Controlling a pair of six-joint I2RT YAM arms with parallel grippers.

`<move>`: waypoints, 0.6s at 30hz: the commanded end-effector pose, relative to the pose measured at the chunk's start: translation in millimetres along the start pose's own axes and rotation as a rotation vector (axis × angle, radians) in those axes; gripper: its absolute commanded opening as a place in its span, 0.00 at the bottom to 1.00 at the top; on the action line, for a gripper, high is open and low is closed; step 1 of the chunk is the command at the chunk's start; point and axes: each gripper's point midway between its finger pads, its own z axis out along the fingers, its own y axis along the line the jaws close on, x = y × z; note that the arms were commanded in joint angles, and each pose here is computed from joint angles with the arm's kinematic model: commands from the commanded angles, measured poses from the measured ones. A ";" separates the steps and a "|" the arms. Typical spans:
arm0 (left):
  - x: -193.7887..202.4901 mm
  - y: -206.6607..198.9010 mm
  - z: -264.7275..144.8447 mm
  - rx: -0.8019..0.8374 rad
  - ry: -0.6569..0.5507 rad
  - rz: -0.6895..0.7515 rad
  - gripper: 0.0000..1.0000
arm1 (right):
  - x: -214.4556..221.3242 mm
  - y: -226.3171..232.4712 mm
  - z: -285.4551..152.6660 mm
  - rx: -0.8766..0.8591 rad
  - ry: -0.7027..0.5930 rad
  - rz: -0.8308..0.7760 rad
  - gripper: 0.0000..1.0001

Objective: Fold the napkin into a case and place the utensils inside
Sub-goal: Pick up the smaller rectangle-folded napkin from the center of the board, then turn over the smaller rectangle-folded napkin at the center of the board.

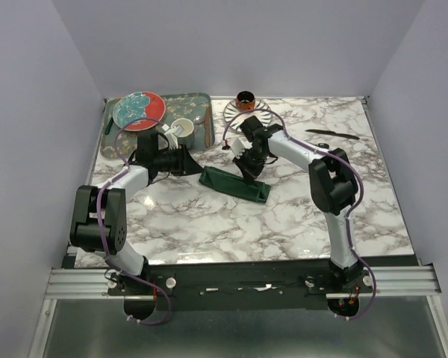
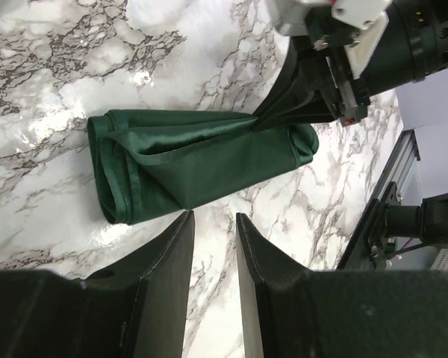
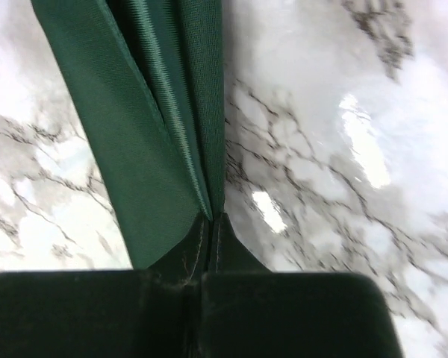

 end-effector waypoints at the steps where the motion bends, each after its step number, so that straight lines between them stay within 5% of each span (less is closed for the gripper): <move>1: -6.8 0.8 -8.6 -0.026 -0.038 0.022 0.39 | -22.3 -29.3 -42.9 0.250 -0.082 -0.096 0.01; 18: -9.2 6.4 -23.1 -0.078 -0.069 0.034 0.39 | -35.4 -53.8 -72.5 0.775 -0.248 -0.258 0.01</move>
